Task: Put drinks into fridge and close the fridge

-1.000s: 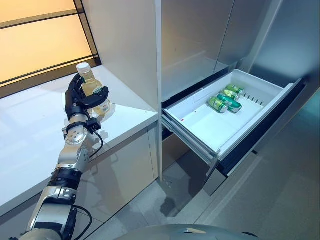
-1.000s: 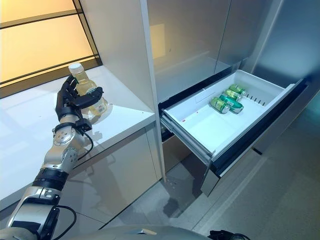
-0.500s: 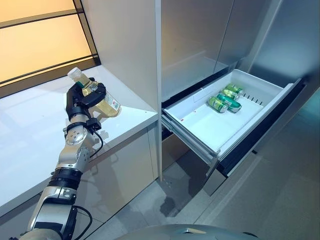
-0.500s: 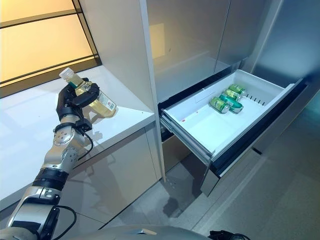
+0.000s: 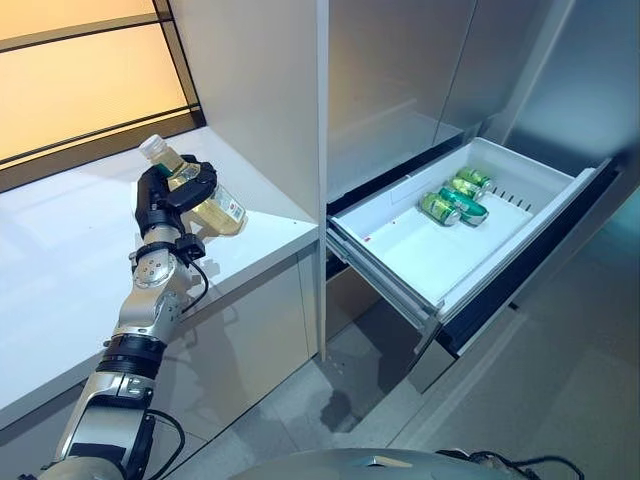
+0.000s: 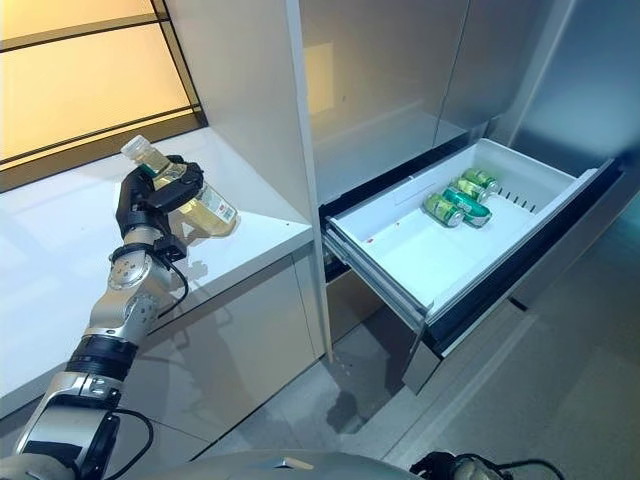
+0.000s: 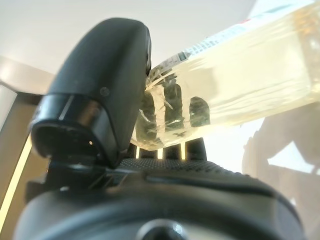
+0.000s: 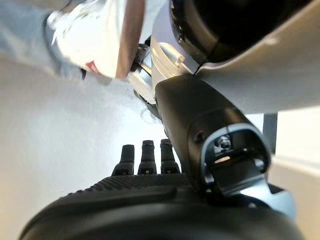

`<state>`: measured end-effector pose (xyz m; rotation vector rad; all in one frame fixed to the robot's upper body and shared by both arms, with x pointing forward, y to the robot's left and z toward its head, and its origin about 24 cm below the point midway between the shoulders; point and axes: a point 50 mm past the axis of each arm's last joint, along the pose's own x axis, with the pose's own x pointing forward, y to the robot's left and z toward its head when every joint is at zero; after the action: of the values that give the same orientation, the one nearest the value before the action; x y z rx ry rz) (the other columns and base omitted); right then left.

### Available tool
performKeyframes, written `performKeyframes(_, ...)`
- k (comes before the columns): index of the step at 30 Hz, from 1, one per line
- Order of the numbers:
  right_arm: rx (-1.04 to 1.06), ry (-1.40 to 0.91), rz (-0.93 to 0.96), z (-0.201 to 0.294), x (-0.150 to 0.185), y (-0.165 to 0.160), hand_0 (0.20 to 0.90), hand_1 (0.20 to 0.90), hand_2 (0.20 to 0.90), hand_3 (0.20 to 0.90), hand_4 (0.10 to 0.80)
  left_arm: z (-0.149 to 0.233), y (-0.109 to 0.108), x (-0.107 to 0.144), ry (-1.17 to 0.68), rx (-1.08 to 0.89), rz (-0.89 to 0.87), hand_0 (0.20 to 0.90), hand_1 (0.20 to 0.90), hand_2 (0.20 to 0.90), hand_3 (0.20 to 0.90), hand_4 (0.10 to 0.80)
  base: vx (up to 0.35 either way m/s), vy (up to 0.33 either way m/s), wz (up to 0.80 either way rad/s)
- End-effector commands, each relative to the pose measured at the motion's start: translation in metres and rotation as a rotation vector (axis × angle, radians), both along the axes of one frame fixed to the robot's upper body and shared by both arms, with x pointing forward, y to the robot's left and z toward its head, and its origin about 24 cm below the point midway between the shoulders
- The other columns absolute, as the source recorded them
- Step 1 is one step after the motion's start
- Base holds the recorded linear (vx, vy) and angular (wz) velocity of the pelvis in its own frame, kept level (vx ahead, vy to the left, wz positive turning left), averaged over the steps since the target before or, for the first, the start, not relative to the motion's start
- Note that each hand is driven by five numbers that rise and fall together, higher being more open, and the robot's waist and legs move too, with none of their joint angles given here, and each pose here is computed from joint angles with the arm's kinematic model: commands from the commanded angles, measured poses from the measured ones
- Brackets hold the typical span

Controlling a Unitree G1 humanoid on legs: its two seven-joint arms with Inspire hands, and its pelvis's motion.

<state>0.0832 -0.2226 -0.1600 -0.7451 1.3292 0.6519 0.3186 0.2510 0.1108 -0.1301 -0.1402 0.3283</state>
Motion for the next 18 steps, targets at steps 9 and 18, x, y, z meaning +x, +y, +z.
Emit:
performKeyframes(9,0.194,-0.246,0.384,0.036,0.086,0.062,0.9,0.9,0.9,0.9,0.8,0.142,-0.062,-0.012,-0.625,0.13,-0.293,0.3,0.3,0.3,0.2,0.1,-0.031,0.007,0.08)
performKeyframes(18,0.242,-0.459,0.488,0.074,0.13,0.089,0.9,0.9,0.9,0.9,0.8,0.154,-0.079,-0.026,-0.707,0.147,-0.405,0.3,0.3,0.3,0.2,0.1,-0.047,0.014,0.06)
